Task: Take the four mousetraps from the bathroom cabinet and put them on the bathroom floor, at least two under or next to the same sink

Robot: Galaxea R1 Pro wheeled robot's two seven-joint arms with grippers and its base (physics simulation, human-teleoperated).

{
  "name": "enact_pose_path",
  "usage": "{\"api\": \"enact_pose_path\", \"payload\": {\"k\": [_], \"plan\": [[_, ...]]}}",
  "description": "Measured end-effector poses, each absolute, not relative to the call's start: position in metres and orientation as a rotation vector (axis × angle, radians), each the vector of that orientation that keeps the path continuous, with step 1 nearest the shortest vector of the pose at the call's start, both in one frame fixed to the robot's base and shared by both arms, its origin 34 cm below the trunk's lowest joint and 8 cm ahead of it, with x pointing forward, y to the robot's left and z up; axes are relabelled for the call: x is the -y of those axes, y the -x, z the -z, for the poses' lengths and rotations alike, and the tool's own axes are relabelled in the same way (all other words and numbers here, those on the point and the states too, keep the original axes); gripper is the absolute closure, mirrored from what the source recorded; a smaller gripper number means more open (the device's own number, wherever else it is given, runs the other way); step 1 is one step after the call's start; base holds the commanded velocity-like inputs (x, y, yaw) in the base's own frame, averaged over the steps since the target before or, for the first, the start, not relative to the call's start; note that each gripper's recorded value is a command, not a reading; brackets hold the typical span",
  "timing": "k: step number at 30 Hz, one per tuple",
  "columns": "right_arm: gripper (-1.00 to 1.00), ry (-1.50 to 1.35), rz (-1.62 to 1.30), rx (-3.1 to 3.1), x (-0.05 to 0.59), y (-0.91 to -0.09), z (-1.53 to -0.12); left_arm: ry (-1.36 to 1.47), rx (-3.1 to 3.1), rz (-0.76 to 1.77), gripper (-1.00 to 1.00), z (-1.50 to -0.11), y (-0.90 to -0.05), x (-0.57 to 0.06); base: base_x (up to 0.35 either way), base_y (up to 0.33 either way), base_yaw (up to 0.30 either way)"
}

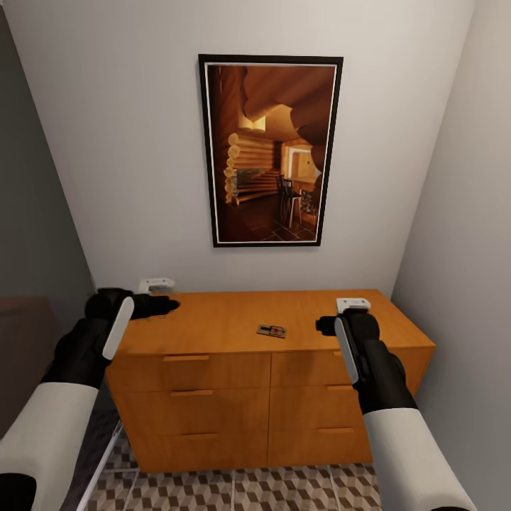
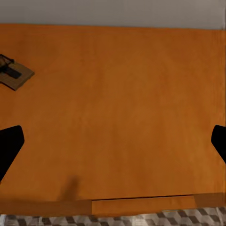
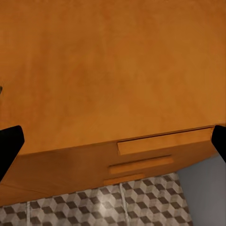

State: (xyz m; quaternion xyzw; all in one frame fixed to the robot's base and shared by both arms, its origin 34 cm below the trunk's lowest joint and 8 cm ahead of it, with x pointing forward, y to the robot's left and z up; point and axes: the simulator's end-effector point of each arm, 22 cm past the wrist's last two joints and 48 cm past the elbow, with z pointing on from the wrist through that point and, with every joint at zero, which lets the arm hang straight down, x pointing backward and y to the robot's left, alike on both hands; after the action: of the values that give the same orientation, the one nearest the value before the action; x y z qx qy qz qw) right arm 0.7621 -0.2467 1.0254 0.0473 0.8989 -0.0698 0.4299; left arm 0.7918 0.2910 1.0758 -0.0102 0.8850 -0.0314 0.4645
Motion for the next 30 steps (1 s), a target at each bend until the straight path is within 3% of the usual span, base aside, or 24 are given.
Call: {"api": "enact_pose_path", "payload": {"k": [16,30], "plan": [[-1.0,-0.106,0.057,-2.185,0.23,-0.766,-1.05,0.024,-2.125,0.164,-1.0,-1.099,-0.791,-0.285,0.016,0.0,0.0],[-1.0,-0.104,0.06,-2.18,0.23,-0.766,-1.053,0.023,-2.138,0.158,-1.0,-1.094,-0.791,-0.285,0.261,0.0,0.0]]}}
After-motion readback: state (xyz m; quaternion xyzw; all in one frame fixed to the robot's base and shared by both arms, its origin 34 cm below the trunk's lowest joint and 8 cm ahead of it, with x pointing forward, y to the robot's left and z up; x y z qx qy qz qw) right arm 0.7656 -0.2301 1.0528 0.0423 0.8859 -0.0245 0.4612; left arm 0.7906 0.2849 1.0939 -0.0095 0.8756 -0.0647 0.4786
